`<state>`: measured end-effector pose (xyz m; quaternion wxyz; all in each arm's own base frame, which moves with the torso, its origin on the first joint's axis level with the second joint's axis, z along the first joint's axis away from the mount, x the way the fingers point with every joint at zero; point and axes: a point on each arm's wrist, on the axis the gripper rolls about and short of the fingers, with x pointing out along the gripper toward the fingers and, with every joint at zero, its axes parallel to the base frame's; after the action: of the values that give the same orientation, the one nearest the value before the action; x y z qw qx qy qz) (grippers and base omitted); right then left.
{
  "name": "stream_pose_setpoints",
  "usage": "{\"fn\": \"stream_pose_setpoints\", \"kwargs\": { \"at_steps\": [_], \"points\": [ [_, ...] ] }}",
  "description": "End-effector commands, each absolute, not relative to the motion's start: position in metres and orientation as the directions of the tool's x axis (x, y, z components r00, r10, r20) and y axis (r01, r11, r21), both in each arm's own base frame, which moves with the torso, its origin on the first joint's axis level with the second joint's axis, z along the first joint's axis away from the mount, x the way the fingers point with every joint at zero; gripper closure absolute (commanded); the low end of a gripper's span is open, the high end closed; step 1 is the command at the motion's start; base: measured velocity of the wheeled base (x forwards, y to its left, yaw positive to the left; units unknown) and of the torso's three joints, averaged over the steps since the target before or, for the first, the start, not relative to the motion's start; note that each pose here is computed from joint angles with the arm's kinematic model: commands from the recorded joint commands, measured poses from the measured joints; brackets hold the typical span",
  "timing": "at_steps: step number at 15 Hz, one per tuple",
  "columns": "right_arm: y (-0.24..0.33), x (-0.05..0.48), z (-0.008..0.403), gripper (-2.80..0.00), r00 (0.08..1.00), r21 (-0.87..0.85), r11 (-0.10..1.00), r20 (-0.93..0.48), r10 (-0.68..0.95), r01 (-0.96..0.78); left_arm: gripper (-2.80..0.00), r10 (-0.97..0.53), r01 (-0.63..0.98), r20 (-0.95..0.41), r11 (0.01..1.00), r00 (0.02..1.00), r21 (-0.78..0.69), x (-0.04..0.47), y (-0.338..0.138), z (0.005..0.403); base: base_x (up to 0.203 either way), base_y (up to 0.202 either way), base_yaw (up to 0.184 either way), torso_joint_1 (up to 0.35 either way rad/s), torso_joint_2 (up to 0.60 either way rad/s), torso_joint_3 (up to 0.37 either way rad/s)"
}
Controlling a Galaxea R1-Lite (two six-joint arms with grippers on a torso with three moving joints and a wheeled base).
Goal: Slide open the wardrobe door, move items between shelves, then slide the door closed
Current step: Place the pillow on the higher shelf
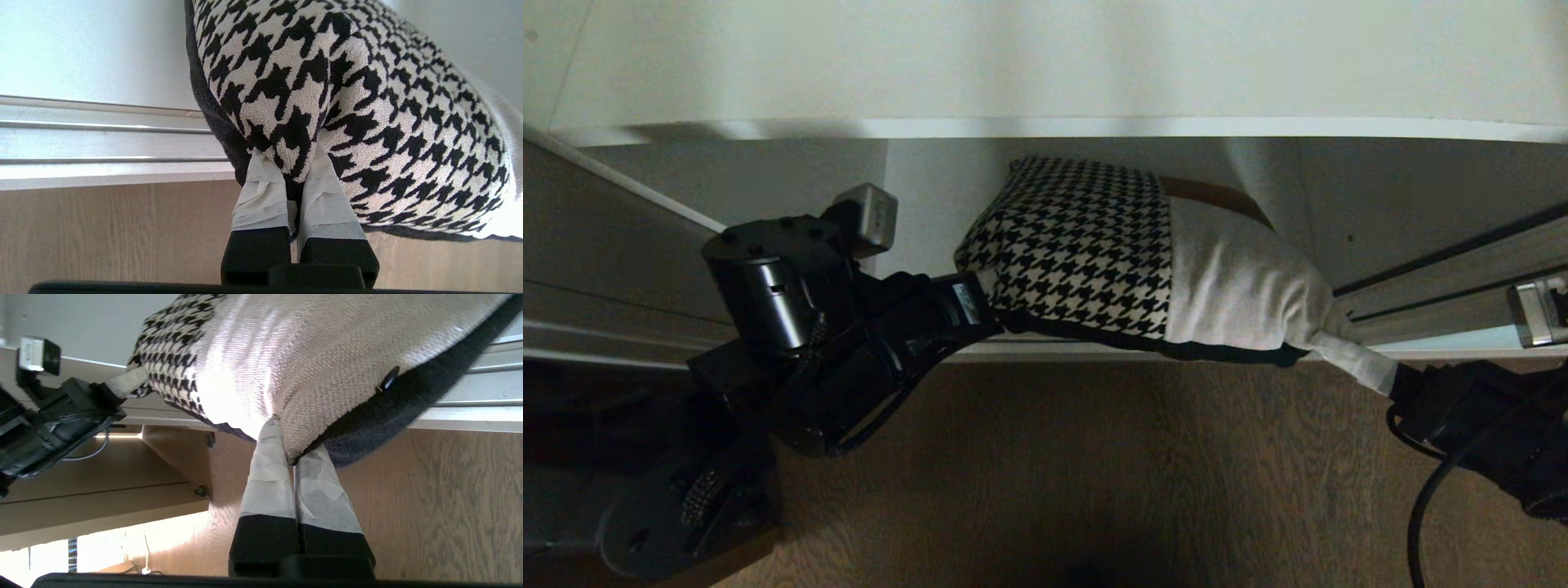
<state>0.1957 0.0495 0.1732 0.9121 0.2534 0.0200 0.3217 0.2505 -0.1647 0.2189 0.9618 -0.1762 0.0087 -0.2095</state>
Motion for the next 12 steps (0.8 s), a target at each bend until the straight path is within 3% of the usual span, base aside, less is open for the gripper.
{"fn": "stream_pose_setpoints", "kwargs": {
  "at_steps": [1,12],
  "points": [
    [0.050,0.185,0.183,0.00,0.777,0.461,0.650,0.158,0.609,-0.604,0.00,-0.420,0.417,0.070,0.840,0.905,-0.348,0.245,-0.167,0.222,0.000,0.000,0.000,0.000,0.00,0.000],
    [0.058,0.179,0.182,0.00,0.751,0.491,0.615,0.131,0.647,-0.616,0.00,-0.471,0.460,0.051,0.824,0.881,-0.331,0.233,-0.179,0.222,0.000,0.000,0.000,0.000,0.00,0.000]
  ]
}}
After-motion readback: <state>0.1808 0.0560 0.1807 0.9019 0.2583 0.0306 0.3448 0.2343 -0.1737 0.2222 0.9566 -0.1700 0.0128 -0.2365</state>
